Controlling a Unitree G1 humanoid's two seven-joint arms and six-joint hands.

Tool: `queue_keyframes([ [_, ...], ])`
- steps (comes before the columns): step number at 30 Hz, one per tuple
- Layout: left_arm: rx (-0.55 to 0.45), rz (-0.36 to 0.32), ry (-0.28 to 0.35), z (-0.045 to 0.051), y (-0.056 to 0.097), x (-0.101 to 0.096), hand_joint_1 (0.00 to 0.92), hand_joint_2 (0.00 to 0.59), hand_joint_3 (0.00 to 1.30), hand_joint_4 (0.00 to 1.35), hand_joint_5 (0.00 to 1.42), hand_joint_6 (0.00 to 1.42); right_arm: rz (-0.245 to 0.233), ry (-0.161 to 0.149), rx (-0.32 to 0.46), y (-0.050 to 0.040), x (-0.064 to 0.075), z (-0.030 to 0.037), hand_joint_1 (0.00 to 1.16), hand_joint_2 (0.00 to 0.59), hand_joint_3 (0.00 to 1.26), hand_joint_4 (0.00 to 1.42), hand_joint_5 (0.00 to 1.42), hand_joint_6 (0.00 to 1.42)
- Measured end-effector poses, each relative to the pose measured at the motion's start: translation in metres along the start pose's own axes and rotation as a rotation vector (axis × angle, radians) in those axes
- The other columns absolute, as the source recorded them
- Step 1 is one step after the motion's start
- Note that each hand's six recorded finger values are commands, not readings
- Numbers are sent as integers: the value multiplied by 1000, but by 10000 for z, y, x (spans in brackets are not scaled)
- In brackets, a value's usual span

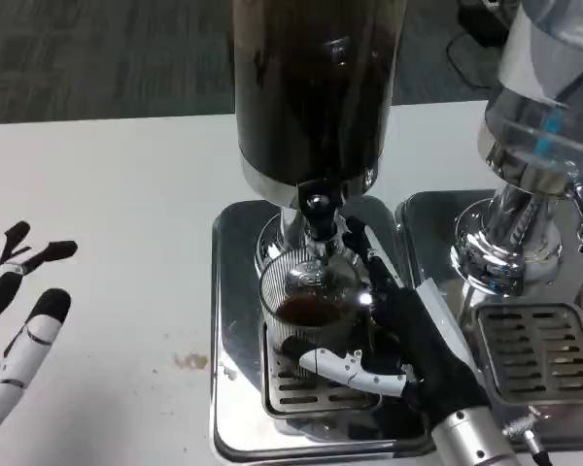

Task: Grasp the cup under the faucet to collect the drink, then remove the cup.

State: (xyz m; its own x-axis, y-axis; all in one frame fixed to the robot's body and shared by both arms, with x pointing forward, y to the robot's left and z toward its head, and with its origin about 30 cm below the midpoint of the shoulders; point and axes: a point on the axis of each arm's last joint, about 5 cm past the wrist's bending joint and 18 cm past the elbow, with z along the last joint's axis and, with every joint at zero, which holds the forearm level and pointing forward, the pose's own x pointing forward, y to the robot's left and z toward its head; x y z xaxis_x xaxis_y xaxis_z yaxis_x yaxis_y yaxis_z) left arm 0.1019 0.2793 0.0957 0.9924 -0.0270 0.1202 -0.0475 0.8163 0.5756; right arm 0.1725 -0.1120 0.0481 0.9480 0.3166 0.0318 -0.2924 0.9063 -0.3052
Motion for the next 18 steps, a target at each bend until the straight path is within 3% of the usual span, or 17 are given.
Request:
queue_keyframes([
  [11,-2,4,2,1,6,-11,0,242,279,0,62,0,23,-12,14,49,41,8,860,131,279,378,492,653],
  [18,-2,4,7,-1,9,-27,0,241,281,0,62,0,-5,-18,20,83,16,4,892,133,348,438,567,725],
])
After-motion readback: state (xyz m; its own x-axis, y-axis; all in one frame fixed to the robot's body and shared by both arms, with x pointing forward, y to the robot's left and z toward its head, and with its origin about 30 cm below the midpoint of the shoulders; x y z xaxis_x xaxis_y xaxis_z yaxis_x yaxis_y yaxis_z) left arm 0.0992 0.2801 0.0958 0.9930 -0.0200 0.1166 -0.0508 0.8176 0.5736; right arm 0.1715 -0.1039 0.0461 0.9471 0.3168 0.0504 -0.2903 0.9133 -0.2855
